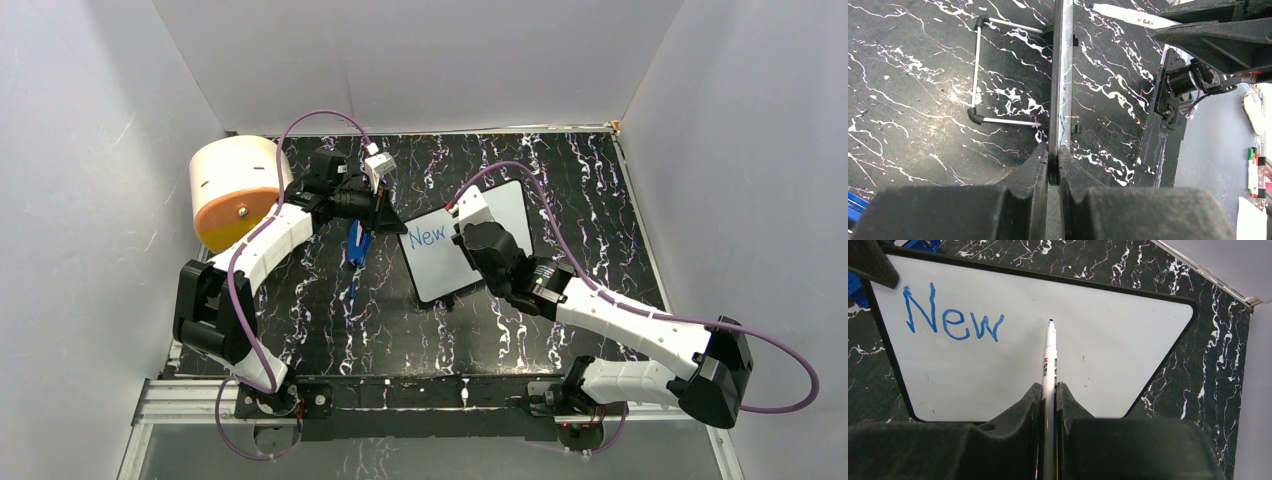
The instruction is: Write a sentence on the whiteboard
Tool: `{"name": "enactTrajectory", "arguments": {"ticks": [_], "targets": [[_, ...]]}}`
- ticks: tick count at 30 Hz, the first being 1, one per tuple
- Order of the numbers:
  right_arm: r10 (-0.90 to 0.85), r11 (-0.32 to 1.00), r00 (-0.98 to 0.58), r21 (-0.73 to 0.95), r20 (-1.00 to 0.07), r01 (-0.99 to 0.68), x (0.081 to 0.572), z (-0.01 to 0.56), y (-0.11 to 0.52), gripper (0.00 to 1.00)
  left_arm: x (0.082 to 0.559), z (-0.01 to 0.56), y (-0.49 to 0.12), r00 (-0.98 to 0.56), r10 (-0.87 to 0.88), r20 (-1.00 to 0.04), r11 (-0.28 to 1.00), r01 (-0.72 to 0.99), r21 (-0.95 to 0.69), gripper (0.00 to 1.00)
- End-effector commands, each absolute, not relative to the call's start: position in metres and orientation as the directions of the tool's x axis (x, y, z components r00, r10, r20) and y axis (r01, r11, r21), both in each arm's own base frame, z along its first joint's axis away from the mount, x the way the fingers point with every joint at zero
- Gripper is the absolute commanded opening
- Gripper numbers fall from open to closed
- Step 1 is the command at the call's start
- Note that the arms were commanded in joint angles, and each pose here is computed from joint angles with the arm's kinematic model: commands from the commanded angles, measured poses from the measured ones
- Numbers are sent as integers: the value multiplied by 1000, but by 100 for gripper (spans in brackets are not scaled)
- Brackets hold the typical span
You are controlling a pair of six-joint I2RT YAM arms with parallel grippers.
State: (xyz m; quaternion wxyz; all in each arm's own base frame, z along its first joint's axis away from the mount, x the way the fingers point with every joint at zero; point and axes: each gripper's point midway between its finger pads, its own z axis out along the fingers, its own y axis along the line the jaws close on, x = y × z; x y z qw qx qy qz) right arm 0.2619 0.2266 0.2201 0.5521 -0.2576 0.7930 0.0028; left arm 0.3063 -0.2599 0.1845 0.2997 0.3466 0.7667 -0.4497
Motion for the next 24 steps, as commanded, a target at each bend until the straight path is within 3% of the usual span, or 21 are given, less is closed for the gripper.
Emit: {"name": "enactTrajectory", "arguments": {"ticks": [1, 24], "targets": [[-357, 882, -240, -242, -903, -404, 264, 230, 227, 0, 302, 178, -259, -578, 293, -762, 358, 805, -473, 0], [-346, 878, -235, -225, -908, -422, 276, 231, 240, 0, 301, 179, -259, -577, 291, -763, 351, 807, -475, 0]]}}
